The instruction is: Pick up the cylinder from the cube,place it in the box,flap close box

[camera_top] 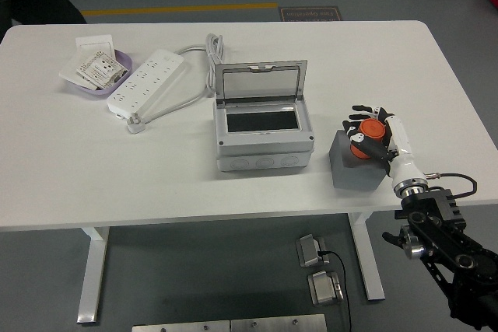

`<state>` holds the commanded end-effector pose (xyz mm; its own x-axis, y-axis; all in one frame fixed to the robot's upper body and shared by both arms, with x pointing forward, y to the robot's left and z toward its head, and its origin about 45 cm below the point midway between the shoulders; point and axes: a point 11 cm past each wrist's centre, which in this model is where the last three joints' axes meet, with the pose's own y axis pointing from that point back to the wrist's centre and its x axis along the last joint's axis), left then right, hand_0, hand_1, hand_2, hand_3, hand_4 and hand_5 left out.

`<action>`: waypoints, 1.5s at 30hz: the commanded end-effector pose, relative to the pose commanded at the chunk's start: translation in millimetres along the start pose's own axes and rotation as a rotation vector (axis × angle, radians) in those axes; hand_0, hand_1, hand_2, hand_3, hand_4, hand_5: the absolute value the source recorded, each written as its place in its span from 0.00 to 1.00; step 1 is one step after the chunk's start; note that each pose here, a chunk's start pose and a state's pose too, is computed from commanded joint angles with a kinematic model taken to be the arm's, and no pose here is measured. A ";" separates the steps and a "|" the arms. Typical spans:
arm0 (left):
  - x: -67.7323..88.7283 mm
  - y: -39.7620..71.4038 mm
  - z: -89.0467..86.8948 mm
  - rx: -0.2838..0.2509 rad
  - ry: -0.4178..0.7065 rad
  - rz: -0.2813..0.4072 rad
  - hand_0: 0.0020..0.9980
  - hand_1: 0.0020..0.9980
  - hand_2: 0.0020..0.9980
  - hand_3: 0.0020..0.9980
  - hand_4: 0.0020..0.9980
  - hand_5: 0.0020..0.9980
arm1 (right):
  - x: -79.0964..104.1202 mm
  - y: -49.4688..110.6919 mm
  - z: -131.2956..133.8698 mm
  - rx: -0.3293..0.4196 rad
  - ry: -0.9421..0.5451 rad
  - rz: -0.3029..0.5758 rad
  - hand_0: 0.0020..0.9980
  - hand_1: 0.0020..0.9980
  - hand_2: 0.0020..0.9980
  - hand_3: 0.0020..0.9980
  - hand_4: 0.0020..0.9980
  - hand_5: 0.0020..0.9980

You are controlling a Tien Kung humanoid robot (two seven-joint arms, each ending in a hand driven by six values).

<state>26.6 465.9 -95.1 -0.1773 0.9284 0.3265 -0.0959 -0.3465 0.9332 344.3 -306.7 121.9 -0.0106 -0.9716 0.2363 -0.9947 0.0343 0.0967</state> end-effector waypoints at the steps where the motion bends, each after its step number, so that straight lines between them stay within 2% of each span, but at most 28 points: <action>1: 0.4 0.0 0.0 0.000 0.000 0.001 0.64 0.66 0.65 0.72 0.73 0.19 | -0.5 0.3 0.4 -0.002 0.002 -0.001 0.65 0.61 0.60 0.64 0.50 0.00; 12: 1.2 0.1 0.4 -0.001 -0.001 0.002 0.64 0.66 0.66 0.72 0.73 0.19 | -5.1 2.9 5.3 -0.042 -0.045 0.004 0.67 0.61 0.60 0.64 0.48 0.00; 13: 1.4 0.1 0.3 -0.001 -0.001 0.003 0.63 0.66 0.66 0.72 0.74 0.19 | -5.5 3.0 5.7 -0.046 -0.051 0.004 0.66 0.56 0.56 0.59 0.26 0.00; 18: 1.6 0.1 0.7 -0.001 -0.002 0.002 0.63 0.66 0.66 0.72 0.74 0.18 | -6.2 2.3 4.8 -0.053 -0.071 0.006 0.66 0.56 0.56 0.59 0.26 0.00; 19: 1.5 0.1 0.8 -0.001 -0.002 0.002 0.63 0.66 0.66 0.72 0.74 0.18 | -6.1 2.0 4.3 -0.052 -0.071 0.008 0.49 0.46 0.48 0.46 0.25 0.00; 23: 1.3 0.1 1.6 -0.002 0.000 0.001 0.63 0.66 0.66 0.72 0.74 0.18 | -4.9 0.7 1.9 -0.044 -0.070 0.015 0.49 0.46 0.48 0.46 0.25 0.00; 24: 1.2 0.1 1.8 -0.002 0.000 0.001 0.63 0.66 0.66 0.72 0.75 0.18 | -4.3 0.3 1.3 -0.041 -0.070 0.017 0.29 0.28 0.34 0.27 0.00 0.00; 29: 1.5 0.1 1.9 -0.002 -0.001 0.001 0.63 0.66 0.66 0.72 0.75 0.18 | 0.1 -2.6 -3.2 -0.021 -0.068 0.034 0.29 0.28 0.34 0.27 0.00 0.00; 30: 1.5 0.1 1.8 -0.002 -0.001 0.001 0.63 0.66 0.66 0.72 0.75 0.17 | 1.0 -3.5 -4.3 -0.016 -0.068 0.037 0.28 0.25 0.29 0.23 0.00 0.00; 45: 1.7 0.2 0.5 0.003 -0.012 0.000 0.63 0.66 0.66 0.73 0.77 0.19 | 14.5 -17.1 -27.7 0.049 -0.050 0.063 0.28 0.23 0.26 0.21 0.00 0.00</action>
<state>26.8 467.5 -94.3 -0.1655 0.9299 0.3286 -0.0930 -0.3464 0.9335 364.0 -314.9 150.5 -0.0772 -0.9784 0.1918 -0.9957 0.0856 0.0357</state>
